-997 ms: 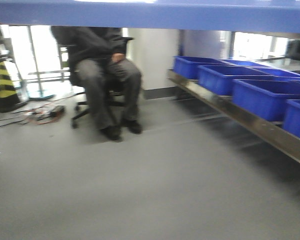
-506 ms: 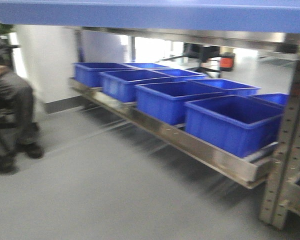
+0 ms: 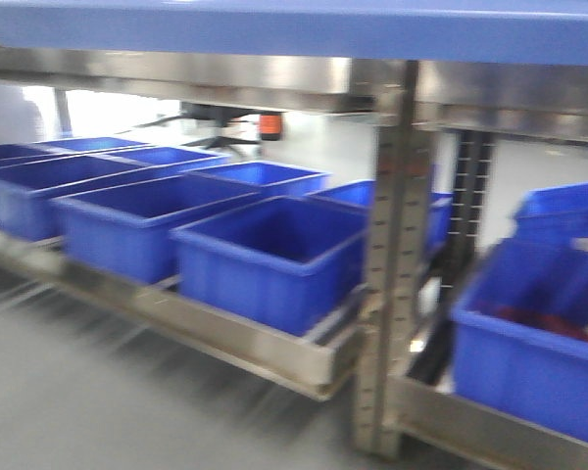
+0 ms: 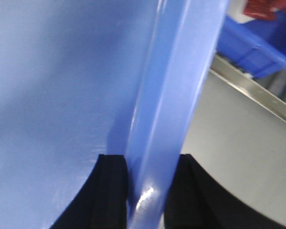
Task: Grab blue tray and place on right shelf
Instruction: 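Hold the tray above the shelf rail while approaching the rack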
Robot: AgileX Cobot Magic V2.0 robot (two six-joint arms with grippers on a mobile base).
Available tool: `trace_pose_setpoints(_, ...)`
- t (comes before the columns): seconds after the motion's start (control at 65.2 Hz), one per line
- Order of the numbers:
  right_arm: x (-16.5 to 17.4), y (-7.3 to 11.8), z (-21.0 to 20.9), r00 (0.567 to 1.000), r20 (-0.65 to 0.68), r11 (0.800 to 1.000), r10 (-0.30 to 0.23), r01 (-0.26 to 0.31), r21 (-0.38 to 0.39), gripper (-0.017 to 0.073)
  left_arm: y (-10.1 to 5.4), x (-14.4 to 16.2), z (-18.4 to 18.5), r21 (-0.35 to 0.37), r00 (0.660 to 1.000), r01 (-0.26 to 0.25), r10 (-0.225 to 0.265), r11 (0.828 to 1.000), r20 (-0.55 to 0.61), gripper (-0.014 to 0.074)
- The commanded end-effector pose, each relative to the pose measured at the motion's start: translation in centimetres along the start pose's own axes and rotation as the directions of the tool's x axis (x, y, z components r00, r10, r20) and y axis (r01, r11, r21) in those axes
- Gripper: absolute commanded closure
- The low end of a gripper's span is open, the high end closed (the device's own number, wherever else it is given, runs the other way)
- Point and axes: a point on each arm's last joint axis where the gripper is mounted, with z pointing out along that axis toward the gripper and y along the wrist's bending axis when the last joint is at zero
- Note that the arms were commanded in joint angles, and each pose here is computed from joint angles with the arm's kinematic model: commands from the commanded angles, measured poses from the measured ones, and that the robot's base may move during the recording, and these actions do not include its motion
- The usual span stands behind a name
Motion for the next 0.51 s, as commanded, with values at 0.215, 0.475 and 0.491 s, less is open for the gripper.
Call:
trace_pose_setpoints(0.215, -0.45, 0.12, -1.72, 0.995, 0.094, 0.999, -0.022, 0.026, -0.047, 0.0503, -0.47, 0.71, -2.26, 0.045, 1.0, 0.002, -0.002, 0.999, -0.014, 0.0642)
trace_pose_setpoints(0.475, -0.45, 0.12, -1.72, 0.995, 0.094, 0.999, -0.022, 0.026, -0.047, 0.0503, -0.47, 0.71, -2.26, 0.045, 1.0, 0.002, -0.002, 0.999, -0.014, 0.0642)
trace_pose_setpoints(0.491, -0.45, 0.12, -1.72, 0.995, 0.094, 0.999, -0.022, 0.026, -0.047, 0.0503, -0.47, 0.71, -2.26, 0.045, 1.0, 0.002, -0.002, 0.999, -0.014, 0.0642)
